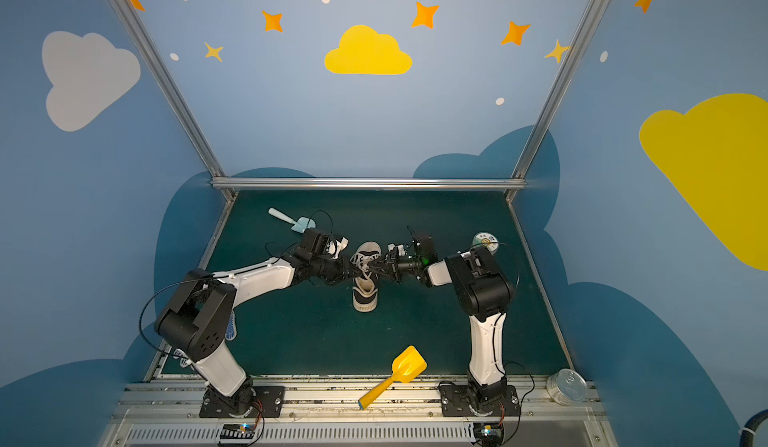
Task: Tie the shoes
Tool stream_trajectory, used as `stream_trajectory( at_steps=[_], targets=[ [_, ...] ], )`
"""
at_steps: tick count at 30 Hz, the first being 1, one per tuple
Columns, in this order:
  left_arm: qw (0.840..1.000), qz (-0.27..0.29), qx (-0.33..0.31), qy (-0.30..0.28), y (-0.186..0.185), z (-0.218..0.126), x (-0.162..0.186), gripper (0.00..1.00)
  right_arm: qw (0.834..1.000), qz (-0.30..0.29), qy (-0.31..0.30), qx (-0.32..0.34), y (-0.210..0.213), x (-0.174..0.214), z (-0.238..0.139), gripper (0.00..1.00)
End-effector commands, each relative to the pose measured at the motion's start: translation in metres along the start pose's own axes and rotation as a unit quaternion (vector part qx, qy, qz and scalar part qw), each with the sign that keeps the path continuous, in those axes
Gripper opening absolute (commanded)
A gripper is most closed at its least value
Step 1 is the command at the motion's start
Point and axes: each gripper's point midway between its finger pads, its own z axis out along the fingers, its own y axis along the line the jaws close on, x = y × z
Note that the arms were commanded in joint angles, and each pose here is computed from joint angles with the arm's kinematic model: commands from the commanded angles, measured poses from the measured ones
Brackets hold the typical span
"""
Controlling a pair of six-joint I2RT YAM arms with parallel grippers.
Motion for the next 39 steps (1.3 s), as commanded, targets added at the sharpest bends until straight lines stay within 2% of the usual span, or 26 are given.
stream_trajectory(
  at_steps=[1, 7, 12, 18, 26, 31, 39],
  targets=[
    [1.0, 0.01, 0.003, 0.002, -0.002, -0.006, 0.002, 0.06, 1.0, -0.02, 0.013, -0.005, 0.014, 0.006, 0.003, 0.23],
    [1.0, 0.01, 0.003, 0.001, -0.003, -0.006, 0.001, 0.07, 1.0, -0.02, 0.015, -0.003, 0.014, 0.005, 0.005, 0.1],
    [1.0, 0.007, 0.004, -0.001, -0.002, -0.006, 0.0, 0.12, 1.0, -0.016, 0.015, -0.001, 0.009, 0.006, 0.005, 0.0],
    [1.0, 0.005, 0.006, -0.005, -0.003, -0.008, -0.002, 0.15, 1.0, -0.016, 0.016, 0.0, 0.009, 0.007, 0.005, 0.0],
    [1.0, 0.007, 0.009, -0.008, -0.004, -0.01, -0.003, 0.03, 1.0, -0.018, 0.016, -0.001, 0.01, 0.008, 0.004, 0.0],
    [1.0, 0.01, 0.009, -0.01, -0.007, -0.015, -0.002, 0.03, 1.0, -0.02, 0.011, -0.002, 0.011, 0.01, 0.0, 0.13],
    [0.999, 0.021, 0.006, -0.035, -0.019, -0.04, -0.011, 0.03, 1.0, -0.017, -0.004, 0.003, 0.004, 0.016, -0.02, 0.27]
  ],
)
